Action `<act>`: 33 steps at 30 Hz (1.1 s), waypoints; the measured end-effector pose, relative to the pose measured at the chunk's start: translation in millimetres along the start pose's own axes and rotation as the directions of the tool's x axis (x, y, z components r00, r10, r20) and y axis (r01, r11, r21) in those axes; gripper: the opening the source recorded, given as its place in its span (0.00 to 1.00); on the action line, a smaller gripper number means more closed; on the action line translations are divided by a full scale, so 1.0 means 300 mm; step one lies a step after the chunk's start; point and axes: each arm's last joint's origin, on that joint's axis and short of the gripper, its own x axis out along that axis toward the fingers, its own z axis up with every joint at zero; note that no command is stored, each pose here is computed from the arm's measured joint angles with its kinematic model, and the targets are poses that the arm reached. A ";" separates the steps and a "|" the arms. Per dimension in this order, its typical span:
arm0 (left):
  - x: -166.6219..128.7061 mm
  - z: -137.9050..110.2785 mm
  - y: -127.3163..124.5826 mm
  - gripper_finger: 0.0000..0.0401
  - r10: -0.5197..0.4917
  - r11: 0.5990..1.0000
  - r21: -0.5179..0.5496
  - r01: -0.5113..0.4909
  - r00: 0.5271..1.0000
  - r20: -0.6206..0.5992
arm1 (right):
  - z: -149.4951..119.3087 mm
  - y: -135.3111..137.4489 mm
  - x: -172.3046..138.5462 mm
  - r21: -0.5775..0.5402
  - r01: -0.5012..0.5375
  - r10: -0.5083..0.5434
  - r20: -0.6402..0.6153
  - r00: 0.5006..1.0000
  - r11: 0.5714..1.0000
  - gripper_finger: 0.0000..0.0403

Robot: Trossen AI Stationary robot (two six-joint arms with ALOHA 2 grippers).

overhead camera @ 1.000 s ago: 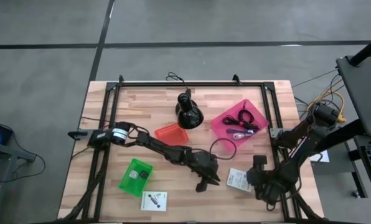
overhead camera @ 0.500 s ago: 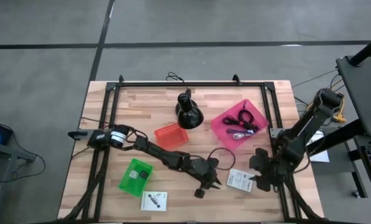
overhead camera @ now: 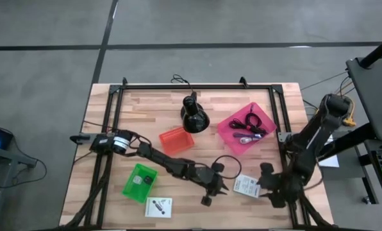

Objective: Pick and place items into bin
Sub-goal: Put the right white card reader box into the orange bin

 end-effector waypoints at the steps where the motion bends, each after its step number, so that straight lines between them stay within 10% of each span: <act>1: 0.000 0.000 0.006 0.17 0.019 1.000 -0.006 -0.019 1.000 -0.001 | -0.006 0.008 0.019 -0.019 0.038 -0.038 -0.023 0.999 0.999 0.61; 8: -0.003 -0.001 0.047 0.17 0.053 0.998 -0.036 -0.053 0.999 -0.001 | 0.001 0.101 0.116 -0.195 0.281 -0.309 -0.133 0.942 0.940 0.61; 22: -0.009 -0.015 0.106 0.17 0.083 0.994 -0.076 -0.084 0.996 -0.016 | 0.015 0.284 0.176 -0.513 0.381 -0.509 -0.131 0.851 0.769 0.58; 33: -0.019 -0.036 0.179 0.17 0.087 0.991 -0.098 -0.092 0.995 -0.054 | -0.028 0.265 0.277 -0.697 0.517 -0.717 0.005 0.697 0.497 0.58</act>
